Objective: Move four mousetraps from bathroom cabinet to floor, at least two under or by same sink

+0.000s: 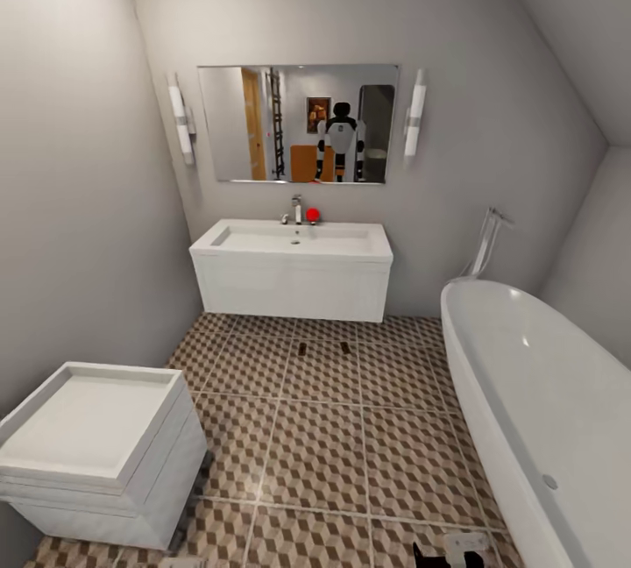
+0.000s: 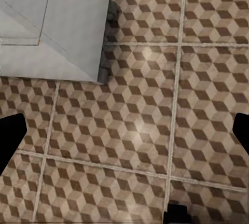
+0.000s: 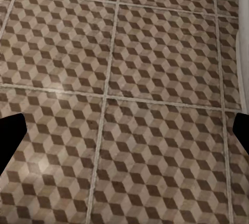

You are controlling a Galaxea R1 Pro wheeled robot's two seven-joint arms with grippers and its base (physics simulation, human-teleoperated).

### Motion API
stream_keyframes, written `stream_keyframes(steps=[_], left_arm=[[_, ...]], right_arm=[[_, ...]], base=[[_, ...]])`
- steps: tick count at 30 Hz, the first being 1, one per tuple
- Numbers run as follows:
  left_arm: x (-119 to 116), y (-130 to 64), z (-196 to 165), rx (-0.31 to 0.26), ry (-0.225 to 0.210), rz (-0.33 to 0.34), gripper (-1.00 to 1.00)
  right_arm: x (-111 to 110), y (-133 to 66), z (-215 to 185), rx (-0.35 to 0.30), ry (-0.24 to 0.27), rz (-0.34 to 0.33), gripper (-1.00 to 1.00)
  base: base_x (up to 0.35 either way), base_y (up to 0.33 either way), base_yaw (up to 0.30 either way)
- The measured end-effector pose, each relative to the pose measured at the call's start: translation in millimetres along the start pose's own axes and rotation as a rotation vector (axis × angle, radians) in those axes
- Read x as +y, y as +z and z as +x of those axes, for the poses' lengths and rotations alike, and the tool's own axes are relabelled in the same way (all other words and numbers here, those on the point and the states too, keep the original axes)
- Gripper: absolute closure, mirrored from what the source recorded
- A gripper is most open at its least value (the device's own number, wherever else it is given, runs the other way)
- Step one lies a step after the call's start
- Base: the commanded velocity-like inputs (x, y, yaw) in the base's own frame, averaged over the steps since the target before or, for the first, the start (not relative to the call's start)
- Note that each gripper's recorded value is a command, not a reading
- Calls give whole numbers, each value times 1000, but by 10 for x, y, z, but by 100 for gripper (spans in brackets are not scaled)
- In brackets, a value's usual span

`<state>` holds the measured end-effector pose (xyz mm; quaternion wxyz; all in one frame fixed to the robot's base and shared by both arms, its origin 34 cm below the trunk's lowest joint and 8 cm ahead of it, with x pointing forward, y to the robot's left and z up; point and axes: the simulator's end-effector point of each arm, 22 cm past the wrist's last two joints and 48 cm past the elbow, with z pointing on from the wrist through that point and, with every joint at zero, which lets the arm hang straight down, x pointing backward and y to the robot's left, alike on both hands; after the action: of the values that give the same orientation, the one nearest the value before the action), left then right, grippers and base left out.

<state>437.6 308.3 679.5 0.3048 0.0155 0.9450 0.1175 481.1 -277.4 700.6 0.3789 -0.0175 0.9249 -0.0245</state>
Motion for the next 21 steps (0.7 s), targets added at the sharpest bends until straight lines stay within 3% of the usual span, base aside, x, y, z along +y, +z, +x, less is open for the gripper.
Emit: stream_keyframes(steps=[21], left_arm=[[-25, -1, 8, 3, 1, 12, -100]], right_arm=[[-8, -1, 1, 0, 10, 9, -100]], base=[[-1, 0, 250]])
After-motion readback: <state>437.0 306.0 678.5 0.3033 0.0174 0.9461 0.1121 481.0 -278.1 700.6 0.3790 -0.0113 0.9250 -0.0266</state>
